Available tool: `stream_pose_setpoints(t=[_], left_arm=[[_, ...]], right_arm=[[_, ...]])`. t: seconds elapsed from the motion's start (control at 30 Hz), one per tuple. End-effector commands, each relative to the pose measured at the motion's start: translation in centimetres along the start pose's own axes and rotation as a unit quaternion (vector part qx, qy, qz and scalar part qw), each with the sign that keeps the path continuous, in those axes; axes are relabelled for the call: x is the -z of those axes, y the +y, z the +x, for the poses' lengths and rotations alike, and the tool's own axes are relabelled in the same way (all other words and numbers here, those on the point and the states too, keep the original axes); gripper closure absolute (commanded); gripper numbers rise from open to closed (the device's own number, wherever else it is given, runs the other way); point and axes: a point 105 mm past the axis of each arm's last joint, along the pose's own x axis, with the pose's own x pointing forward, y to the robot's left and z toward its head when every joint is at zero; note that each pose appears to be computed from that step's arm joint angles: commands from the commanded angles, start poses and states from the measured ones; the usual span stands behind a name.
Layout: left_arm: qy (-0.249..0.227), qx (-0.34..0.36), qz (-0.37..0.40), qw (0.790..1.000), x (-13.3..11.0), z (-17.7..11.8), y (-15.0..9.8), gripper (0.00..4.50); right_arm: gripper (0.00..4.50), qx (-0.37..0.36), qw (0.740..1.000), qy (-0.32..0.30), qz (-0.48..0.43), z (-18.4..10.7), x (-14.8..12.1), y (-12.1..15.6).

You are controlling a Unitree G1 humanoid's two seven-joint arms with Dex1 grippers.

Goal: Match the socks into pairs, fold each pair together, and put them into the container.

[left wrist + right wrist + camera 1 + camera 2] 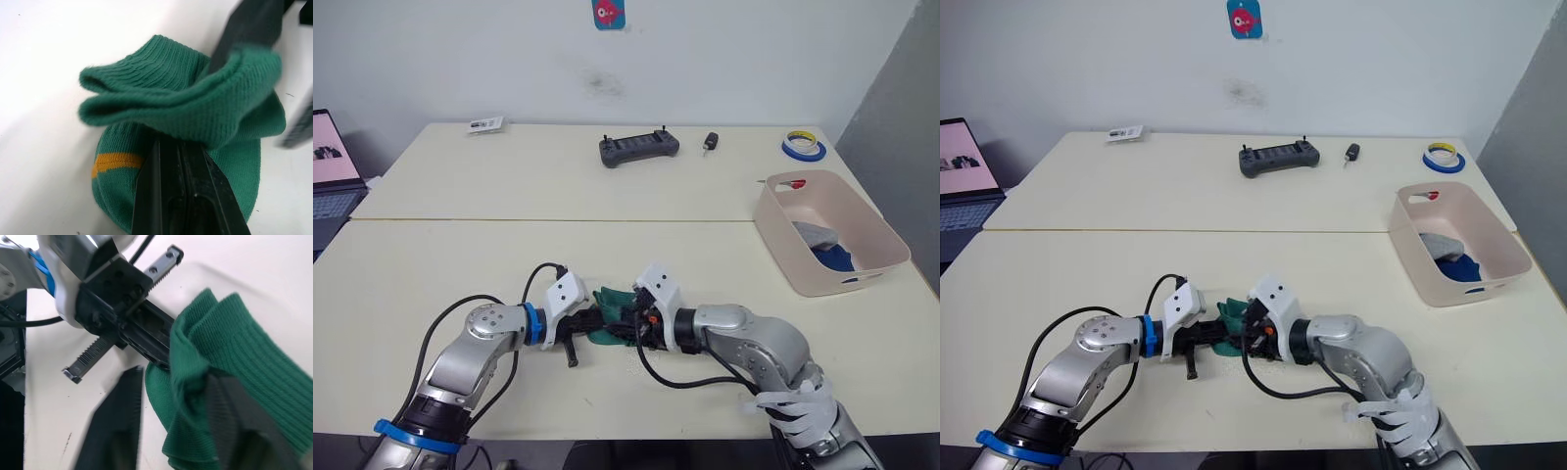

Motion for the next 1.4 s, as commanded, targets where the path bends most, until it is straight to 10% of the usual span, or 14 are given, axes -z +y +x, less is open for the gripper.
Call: stream_pose_setpoints(t=[0.03,0.3,0.53,1.07,1.4], left_arm=[[0.017,-0.012,-0.010,1.000,1.1,-0.2,0.1,4.50],[0.010,-0.014,-0.010,1.000,1.0,-0.2,0.1,4.50],[-0.025,-0.015,-0.013,0.999,-0.7,-0.8,0.2,4.50],[0.007,-0.042,0.023,0.999,-2.3,-6.7,3.1,4.50],[-0.033,0.022,0.054,0.998,-4.8,-5.0,1.1,4.50]], right_arm=[[2.35,-0.028,0.999,-0.015,-0.028,-1.7,-1.6,1.0],[2.35,0.010,0.997,-0.015,-0.076,-4.4,-2.1,-1.4],[4.47,0.053,0.989,-0.013,-0.138,-2.9,-1.5,-3.5],[4.47,-0.062,0.991,0.010,-0.121,1.6,0.2,0.3],[4.47,-0.047,0.990,-0.010,-0.129,0.4,-0.8,-0.6]])
